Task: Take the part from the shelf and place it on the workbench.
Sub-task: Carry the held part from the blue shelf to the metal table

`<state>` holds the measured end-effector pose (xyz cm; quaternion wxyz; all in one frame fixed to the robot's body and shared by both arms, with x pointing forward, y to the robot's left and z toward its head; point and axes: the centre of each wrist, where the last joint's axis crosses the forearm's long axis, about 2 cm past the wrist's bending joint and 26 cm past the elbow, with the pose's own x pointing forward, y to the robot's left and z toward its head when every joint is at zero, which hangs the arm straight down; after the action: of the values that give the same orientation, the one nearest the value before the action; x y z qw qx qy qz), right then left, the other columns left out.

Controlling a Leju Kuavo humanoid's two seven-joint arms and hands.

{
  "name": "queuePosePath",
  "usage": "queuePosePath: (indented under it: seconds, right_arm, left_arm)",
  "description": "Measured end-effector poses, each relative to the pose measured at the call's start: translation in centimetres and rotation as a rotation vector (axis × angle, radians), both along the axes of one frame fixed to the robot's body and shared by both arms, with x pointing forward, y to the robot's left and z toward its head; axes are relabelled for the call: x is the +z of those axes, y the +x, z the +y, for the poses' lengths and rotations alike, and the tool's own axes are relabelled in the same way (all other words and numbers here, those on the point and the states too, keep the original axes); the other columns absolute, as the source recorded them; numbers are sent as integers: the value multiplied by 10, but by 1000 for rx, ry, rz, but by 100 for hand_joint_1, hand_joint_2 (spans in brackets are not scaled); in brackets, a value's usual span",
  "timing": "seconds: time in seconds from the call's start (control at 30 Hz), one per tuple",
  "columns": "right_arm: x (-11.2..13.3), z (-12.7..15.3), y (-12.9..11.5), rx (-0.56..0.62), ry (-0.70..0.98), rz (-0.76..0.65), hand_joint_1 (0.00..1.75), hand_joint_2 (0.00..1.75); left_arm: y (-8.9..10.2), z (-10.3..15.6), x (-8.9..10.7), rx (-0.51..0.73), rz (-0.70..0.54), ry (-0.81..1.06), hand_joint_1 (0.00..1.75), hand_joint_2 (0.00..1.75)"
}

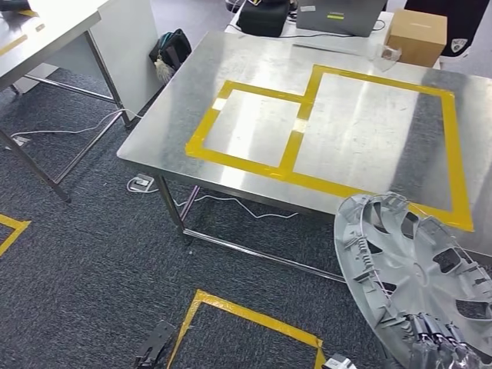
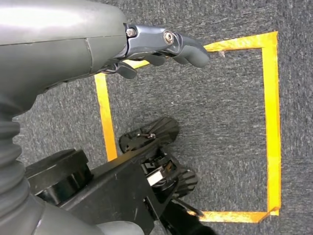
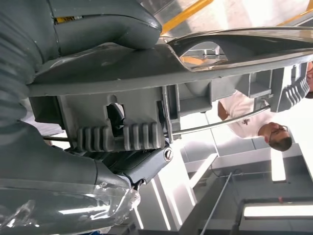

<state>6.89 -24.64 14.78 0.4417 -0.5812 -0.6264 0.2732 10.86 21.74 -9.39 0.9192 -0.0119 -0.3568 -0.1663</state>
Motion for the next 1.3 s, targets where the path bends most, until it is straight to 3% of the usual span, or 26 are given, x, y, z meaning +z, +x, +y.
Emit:
queuePosePath:
  seconds: [1.3]
  right_arm:
    - [-1, 2, -2, 38, 4, 15, 175, 175]
  left_arm:
    - [-1, 2, -1, 14, 2, -1, 0, 175]
